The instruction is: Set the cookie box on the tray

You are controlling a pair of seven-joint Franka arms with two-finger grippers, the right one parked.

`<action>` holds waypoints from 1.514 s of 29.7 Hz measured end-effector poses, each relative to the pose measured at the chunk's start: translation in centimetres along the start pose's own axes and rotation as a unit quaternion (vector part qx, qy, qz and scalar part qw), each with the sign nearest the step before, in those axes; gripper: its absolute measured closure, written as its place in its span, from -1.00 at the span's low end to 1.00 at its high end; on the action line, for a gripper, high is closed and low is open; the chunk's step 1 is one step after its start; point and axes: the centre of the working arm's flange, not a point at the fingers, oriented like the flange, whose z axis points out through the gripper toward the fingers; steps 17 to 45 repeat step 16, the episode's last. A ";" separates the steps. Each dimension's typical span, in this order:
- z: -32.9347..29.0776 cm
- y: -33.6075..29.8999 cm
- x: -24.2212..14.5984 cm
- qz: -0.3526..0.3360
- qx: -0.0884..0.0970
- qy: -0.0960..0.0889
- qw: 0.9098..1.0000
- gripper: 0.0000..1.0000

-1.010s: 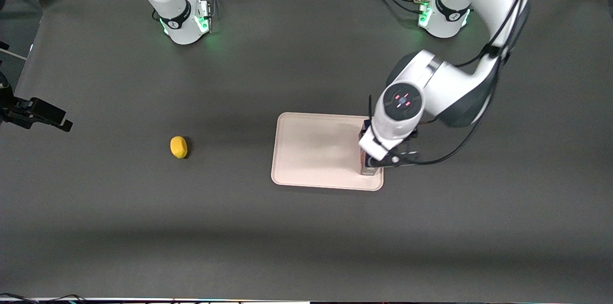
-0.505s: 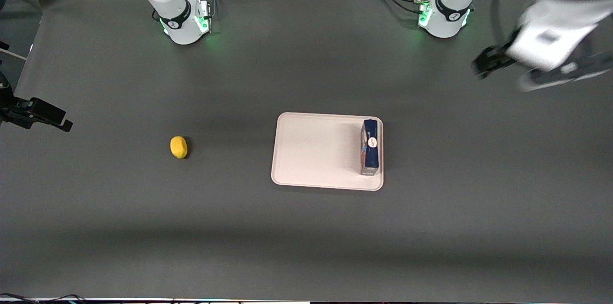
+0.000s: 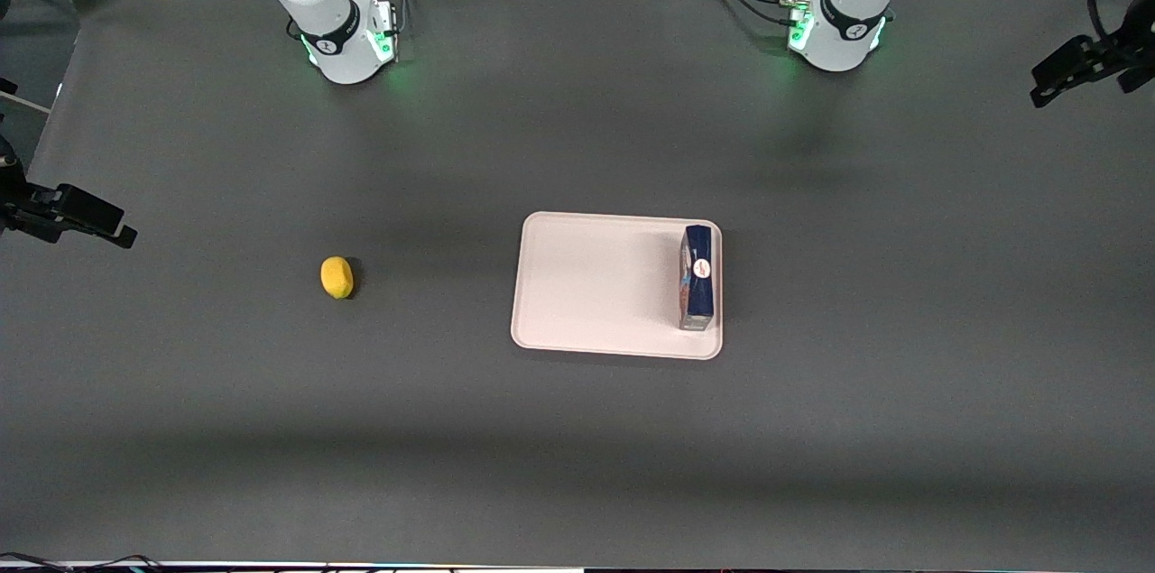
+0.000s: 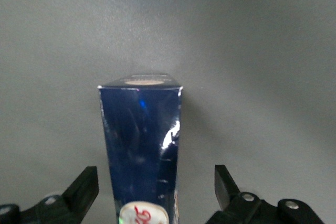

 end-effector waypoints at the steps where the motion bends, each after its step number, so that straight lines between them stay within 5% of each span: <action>1: 0.6 0.1 -0.1 0.001 -0.001 0.001 1.000 -1.00; 16: 1.1 0.4 -0.2 0.004 -0.005 0.018 1.000 -1.00; 45: 1.1 0.4 -0.2 0.004 -0.005 0.018 1.000 -1.00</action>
